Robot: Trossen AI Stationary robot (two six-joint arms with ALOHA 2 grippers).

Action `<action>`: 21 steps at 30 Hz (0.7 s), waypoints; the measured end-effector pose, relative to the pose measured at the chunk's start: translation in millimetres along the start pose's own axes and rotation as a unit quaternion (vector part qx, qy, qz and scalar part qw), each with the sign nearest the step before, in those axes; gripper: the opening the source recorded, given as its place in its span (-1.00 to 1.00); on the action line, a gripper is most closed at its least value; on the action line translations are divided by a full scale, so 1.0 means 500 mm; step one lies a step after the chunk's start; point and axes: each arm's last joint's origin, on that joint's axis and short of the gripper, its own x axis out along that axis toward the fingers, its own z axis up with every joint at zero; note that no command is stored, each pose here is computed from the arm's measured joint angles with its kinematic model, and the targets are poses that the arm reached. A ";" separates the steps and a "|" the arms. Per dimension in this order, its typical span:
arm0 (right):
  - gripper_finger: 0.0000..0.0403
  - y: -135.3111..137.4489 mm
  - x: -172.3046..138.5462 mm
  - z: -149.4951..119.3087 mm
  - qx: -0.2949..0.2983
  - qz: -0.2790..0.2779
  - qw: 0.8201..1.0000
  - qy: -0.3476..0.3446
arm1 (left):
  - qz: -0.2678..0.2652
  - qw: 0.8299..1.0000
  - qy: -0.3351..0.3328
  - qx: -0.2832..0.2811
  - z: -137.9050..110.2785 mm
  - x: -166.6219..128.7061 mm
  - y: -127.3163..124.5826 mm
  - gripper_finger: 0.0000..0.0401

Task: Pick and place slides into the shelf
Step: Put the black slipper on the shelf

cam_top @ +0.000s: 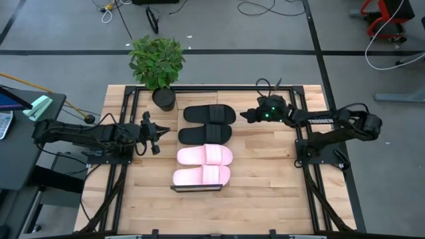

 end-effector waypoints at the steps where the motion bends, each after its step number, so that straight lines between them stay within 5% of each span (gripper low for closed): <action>1: -0.15 -0.009 0.000 -0.006 0.007 0.000 1.000 0.005 | 0.000 1.000 0.000 0.000 0.000 0.000 0.000 -0.82; 21: 0.00 -0.034 0.063 -0.022 0.014 0.019 1.000 0.016 | 0.000 1.000 -0.001 -0.001 0.000 0.000 0.000 -0.82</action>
